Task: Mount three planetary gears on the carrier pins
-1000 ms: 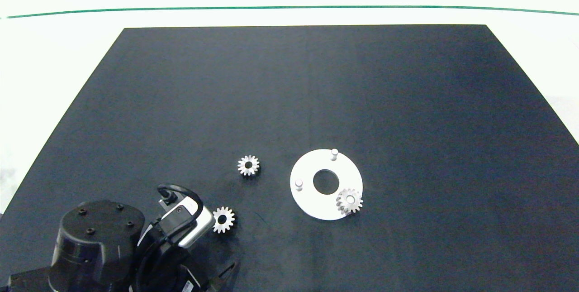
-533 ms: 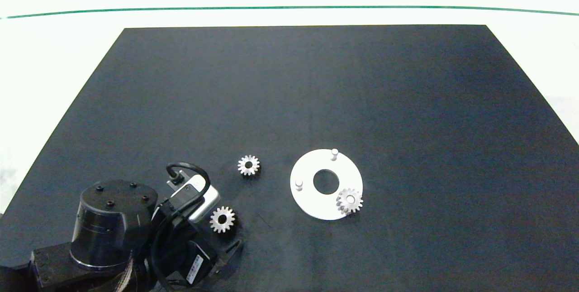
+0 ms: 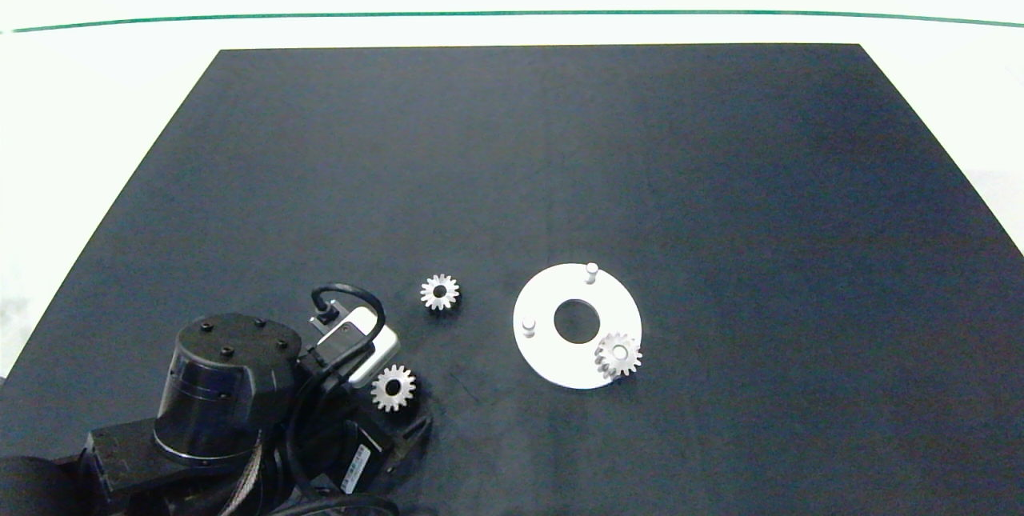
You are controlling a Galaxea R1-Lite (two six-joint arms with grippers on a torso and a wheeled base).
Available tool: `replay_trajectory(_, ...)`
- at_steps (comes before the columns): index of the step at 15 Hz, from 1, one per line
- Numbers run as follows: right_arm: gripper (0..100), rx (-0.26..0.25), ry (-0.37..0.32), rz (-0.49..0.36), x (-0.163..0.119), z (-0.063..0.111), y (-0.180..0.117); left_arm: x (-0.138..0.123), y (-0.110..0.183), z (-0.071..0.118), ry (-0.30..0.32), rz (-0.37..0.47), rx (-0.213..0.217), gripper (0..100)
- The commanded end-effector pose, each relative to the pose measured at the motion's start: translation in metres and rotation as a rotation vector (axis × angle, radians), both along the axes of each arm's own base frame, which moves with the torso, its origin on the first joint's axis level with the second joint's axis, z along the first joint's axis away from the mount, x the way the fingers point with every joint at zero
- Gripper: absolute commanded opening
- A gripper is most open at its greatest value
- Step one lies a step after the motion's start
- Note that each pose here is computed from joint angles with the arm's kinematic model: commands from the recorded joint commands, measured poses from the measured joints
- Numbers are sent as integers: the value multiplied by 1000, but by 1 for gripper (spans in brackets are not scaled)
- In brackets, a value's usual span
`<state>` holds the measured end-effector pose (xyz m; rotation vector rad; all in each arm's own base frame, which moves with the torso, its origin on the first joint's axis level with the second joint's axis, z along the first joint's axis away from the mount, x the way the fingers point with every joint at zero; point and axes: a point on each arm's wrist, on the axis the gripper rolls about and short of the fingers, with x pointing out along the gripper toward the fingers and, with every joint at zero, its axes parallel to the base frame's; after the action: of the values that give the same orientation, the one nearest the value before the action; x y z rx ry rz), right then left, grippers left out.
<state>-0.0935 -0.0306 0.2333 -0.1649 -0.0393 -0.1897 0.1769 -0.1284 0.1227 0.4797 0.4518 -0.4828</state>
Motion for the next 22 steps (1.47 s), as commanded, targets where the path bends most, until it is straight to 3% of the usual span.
replay_trajectory(1,100,-5,15,-1,3,0,0,2,-1,5,-16,2,-10,85)
replay_trajectory(22,100,-7,18,-1,4,4,1,0,0,5,-6,16,-34,43)
